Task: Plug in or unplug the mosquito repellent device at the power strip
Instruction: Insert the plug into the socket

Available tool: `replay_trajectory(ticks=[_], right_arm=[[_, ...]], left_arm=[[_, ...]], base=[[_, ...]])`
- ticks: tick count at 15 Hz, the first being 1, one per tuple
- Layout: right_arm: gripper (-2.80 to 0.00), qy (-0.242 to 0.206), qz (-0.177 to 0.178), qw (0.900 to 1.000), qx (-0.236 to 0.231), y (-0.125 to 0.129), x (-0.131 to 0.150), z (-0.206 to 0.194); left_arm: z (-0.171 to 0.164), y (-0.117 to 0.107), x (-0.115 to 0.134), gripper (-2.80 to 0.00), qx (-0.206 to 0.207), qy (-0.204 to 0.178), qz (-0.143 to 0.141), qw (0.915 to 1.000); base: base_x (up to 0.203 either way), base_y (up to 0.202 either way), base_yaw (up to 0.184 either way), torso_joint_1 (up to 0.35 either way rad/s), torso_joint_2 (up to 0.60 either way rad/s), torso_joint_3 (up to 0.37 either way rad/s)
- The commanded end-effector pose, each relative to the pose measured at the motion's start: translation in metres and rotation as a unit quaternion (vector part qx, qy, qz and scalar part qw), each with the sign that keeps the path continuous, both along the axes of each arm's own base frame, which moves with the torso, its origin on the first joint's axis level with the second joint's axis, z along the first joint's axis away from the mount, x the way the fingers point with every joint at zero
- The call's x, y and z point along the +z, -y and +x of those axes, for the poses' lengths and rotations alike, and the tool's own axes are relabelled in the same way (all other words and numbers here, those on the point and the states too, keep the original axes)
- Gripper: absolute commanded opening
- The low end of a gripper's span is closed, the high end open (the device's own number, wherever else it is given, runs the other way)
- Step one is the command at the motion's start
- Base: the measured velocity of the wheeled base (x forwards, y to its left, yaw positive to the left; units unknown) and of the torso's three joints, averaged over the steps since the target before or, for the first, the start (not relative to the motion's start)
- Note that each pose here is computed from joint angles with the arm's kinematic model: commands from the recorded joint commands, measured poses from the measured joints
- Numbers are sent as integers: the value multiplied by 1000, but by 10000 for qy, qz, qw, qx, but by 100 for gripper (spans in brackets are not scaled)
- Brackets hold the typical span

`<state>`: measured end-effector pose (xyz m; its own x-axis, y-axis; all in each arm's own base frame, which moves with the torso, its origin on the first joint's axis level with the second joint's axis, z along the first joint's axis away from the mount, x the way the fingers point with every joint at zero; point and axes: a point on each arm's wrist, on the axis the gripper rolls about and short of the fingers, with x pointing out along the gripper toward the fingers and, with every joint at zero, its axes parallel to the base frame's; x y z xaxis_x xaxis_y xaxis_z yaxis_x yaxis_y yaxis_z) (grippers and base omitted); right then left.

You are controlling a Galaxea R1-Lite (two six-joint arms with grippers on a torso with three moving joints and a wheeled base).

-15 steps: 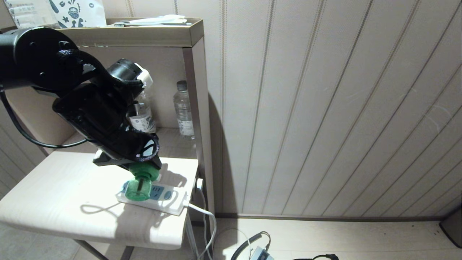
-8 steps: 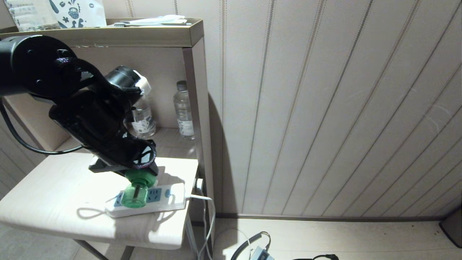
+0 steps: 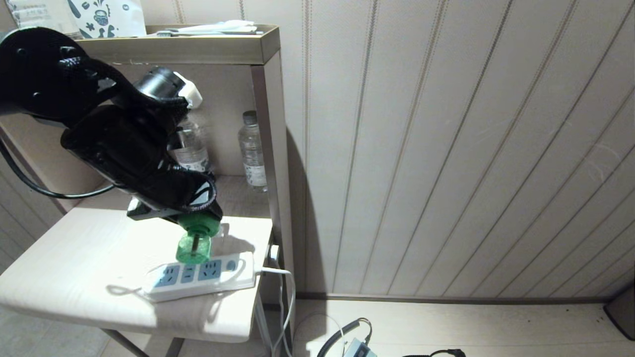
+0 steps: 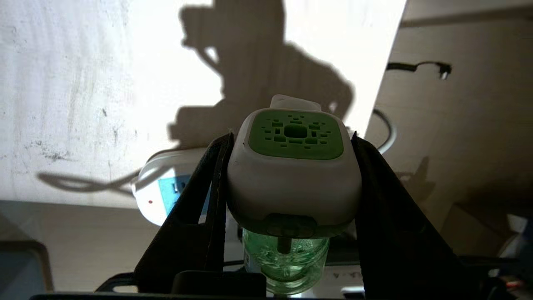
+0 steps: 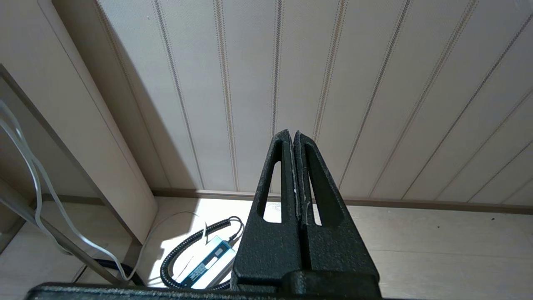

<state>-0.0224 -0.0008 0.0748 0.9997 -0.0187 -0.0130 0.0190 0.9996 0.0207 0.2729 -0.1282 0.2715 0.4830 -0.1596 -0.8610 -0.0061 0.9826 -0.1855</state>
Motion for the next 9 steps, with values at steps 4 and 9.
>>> replay_trajectory(ticks=[4,9], right_arm=[[-280,-4,2,10000,2,0,0,0],[-280,-4,2,10000,2,0,0,0]], left_arm=[[-6,-5,20,-280,530,103,-50,9985],[-5,-3,12,-280,948,-318,-136,9949]], base=[[0,0,0,0,0,0],[0,0,0,0,0,0]])
